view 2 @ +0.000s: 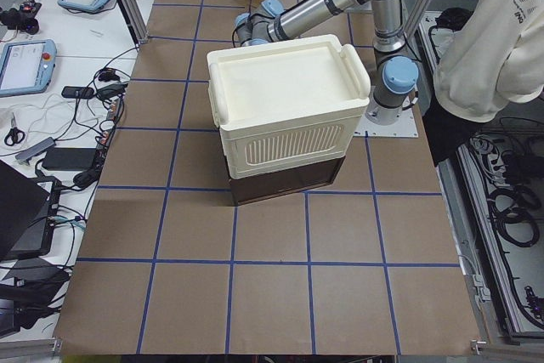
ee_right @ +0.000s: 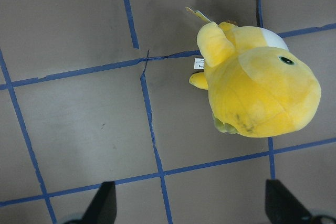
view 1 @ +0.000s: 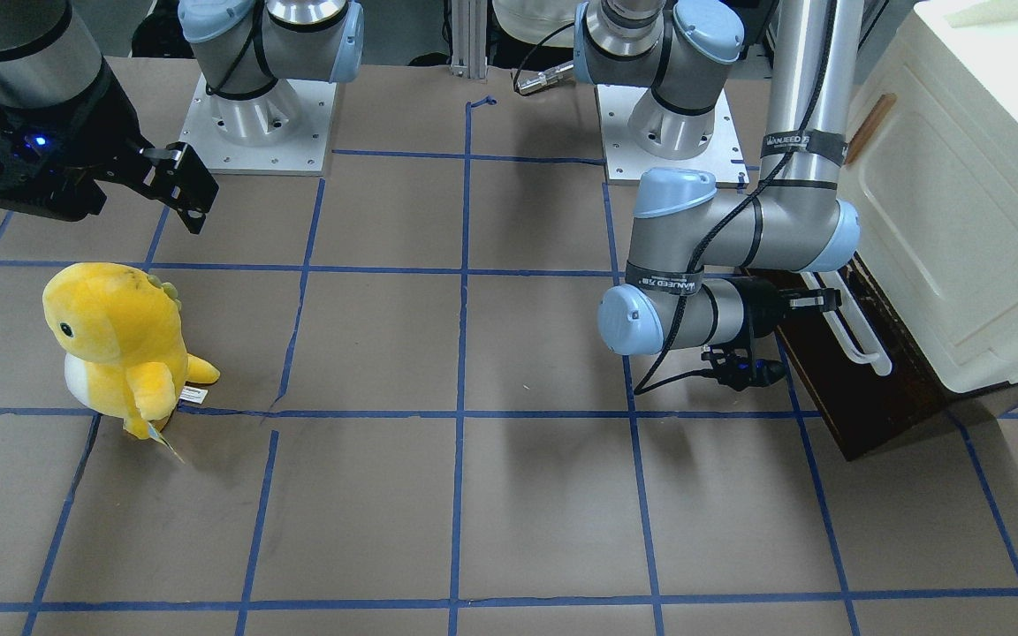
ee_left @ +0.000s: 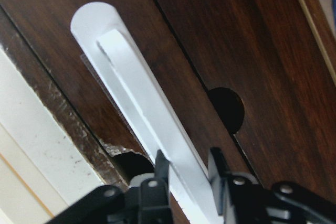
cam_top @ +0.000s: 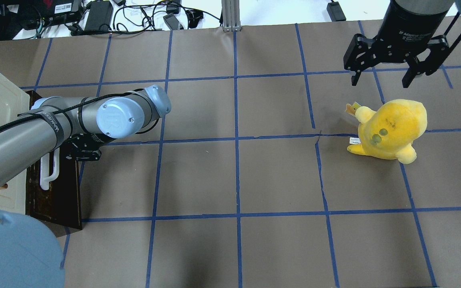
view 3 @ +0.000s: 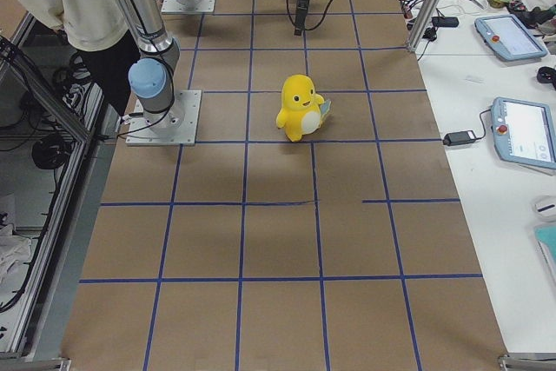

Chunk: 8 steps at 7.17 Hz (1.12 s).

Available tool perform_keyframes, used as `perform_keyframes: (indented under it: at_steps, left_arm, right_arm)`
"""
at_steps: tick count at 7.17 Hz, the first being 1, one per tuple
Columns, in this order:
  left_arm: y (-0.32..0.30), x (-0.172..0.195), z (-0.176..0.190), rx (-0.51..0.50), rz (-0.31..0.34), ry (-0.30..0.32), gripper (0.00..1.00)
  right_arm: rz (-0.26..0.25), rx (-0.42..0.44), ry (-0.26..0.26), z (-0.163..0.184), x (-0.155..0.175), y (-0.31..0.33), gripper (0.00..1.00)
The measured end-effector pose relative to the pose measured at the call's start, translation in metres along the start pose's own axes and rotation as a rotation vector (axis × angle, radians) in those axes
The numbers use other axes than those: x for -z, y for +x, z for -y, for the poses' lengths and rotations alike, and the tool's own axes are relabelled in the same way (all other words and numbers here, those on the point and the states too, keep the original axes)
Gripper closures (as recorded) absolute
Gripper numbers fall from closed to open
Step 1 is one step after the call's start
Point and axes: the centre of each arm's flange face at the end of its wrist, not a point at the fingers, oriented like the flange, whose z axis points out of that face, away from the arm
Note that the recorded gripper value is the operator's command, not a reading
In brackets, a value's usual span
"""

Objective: Pull drawer sideways
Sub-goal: 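Lower the left gripper onto the white handle and close on it, then pull the gripped handle away from the cabinet, sliding the drawer open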

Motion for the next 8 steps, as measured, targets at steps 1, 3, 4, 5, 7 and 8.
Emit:
perform_keyframes:
  at_steps: [1, 3, 4, 5, 7, 8]
  left_arm:
    - [0.000, 0.000, 0.001, 0.002, 0.000, 0.001, 0.69]
    - [0.004, 0.003, 0.003, 0.003, 0.004, 0.004, 0.69]
    - [0.006, 0.007, 0.002, 0.001, 0.007, 0.010, 0.69]
    - [0.009, 0.012, 0.001, -0.002, 0.013, 0.022, 0.70]
    - [0.017, 0.028, -0.004, -0.007, 0.025, 0.050, 0.71]
    - [0.022, 0.038, -0.007, -0.011, 0.033, 0.070, 0.71]
  right_arm:
    - [0.000, 0.000, 0.000, 0.000, 0.000, 0.000, 0.00]
    - [0.000, 0.000, 0.000, 0.000, 0.000, 0.000, 0.00]
    - [0.000, 0.000, -0.001, 0.000, 0.000, 0.000, 0.00]
    - [0.000, 0.000, 0.000, 0.000, 0.000, 0.000, 0.00]
    - [0.000, 0.000, 0.000, 0.000, 0.000, 0.000, 0.00]
    - [0.000, 0.000, 0.000, 0.000, 0.000, 0.000, 0.00]
